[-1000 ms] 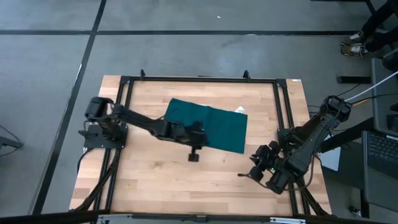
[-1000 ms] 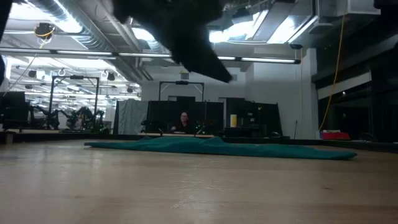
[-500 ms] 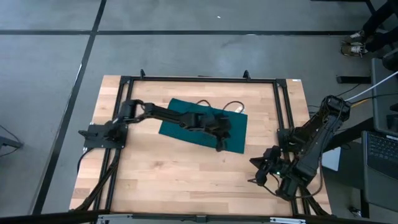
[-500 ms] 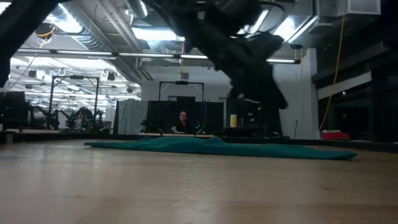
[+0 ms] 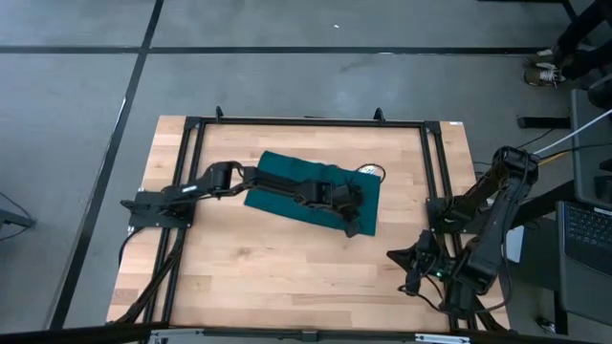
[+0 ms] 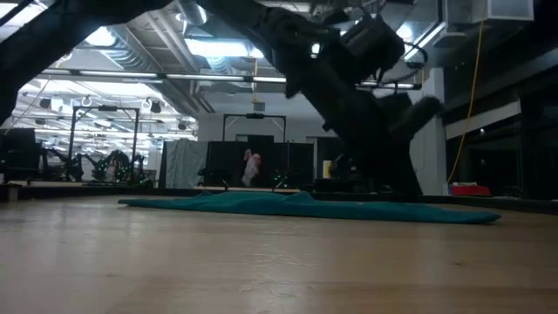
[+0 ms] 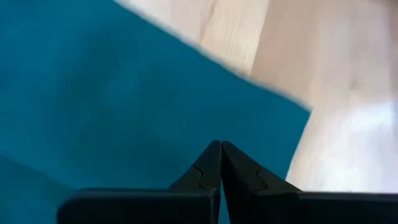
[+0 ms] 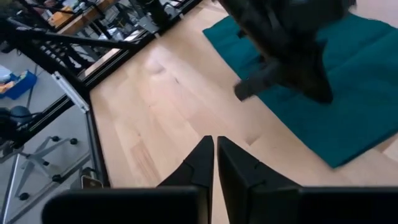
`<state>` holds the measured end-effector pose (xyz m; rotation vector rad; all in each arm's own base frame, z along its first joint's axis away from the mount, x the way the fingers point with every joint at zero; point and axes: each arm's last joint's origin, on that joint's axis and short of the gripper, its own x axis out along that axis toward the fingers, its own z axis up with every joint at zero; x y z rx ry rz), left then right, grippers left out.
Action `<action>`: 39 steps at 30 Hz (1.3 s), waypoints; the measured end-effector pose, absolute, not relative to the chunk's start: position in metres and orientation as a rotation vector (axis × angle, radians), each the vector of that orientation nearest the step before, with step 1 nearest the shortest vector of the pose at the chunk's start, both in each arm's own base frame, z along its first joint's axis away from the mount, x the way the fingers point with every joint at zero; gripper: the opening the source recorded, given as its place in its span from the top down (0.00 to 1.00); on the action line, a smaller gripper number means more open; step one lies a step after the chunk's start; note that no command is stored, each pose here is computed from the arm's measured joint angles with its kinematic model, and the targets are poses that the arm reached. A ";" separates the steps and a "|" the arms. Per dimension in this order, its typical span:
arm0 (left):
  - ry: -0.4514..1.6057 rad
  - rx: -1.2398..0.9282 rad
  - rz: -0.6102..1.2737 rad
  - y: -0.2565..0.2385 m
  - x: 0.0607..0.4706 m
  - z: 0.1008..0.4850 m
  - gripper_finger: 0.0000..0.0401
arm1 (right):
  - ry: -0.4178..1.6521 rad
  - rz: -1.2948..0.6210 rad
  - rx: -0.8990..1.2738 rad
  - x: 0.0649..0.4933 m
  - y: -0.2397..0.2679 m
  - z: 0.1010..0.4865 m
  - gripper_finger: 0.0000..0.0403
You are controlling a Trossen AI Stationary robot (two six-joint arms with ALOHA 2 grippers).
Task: Fold microfiber towels
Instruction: Fold the blue napkin
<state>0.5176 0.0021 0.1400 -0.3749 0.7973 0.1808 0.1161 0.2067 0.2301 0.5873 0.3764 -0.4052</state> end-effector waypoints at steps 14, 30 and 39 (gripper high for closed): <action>1.057 -0.341 0.051 -0.100 0.488 0.123 0.99 | 0.354 -0.365 0.549 0.120 0.214 0.248 0.98; 1.053 -0.357 0.380 -0.221 0.313 0.129 0.99 | 0.338 -0.276 0.582 0.133 0.229 0.259 0.99; 0.635 -0.586 0.477 -0.164 0.237 0.169 0.99 | 0.375 -0.359 0.526 0.162 0.211 0.256 0.85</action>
